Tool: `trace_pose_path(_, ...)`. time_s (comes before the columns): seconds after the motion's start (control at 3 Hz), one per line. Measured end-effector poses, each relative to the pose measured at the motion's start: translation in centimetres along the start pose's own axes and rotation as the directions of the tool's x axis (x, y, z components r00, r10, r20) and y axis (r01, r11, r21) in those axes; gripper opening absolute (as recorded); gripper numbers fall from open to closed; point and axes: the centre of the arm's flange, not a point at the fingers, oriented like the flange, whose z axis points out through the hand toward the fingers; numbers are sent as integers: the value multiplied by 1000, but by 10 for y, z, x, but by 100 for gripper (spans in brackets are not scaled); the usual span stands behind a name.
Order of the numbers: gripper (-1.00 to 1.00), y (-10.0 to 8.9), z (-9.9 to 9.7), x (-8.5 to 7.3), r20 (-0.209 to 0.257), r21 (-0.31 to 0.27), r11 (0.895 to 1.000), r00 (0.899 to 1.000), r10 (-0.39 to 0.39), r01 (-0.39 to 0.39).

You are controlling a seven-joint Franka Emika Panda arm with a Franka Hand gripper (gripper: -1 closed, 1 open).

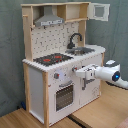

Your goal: Play with the kitchen

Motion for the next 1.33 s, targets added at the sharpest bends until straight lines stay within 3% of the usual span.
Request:
trace_pose_path(0.33,100,-3,21,14,-7,21,1000,1000,-15,15)
trace_pose_path(0.67,100,10,29,21,-17,2,1000,1000,-2,2)
trace_pose_path(1.0,-100,10,29,21,-16,1,1000,1000,-1,1)
trace_pose_path(1.33,-100,7,30,16,-6,8,996,996,85,-85)
